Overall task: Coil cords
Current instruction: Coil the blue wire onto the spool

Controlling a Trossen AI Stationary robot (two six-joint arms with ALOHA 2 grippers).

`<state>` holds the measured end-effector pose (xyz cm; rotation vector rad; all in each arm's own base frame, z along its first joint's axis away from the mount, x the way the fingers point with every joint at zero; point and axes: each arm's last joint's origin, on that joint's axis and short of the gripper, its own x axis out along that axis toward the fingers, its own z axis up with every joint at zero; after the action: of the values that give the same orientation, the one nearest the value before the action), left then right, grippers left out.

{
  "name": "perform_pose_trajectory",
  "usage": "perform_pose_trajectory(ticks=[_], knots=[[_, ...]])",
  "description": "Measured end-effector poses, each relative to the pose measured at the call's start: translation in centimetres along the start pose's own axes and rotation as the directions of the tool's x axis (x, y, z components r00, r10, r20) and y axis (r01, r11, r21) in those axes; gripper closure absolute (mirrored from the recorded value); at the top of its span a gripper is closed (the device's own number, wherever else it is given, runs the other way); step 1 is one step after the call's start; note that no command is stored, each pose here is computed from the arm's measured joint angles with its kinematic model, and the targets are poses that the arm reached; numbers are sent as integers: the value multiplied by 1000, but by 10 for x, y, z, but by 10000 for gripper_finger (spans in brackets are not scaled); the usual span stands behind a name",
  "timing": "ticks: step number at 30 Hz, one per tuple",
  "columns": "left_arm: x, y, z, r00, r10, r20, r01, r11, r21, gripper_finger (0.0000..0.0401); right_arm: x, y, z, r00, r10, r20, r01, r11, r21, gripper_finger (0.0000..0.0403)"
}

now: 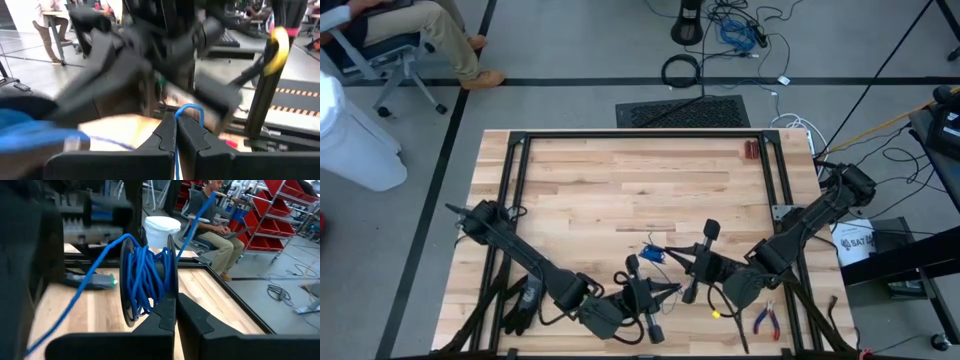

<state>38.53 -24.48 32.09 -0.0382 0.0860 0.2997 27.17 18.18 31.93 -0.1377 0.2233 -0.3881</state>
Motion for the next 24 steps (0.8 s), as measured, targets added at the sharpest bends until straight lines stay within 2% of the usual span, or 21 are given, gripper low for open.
perform_pose_trajectory(ticks=[10,22,24], knots=[[3,-7,-15,1000,7,-24,-6,1000,31,397,-22,-1,10,998,55,33,-55,998,18,403],[10,-1,-14,1000,23,-20,-23,1000,19,396,-36,3,22,985,133,106,-138,989,45,403],[10,-2,-14,1000,-8,-24,8,1000,16,396,-37,3,22,984,138,109,-143,989,43,403]])
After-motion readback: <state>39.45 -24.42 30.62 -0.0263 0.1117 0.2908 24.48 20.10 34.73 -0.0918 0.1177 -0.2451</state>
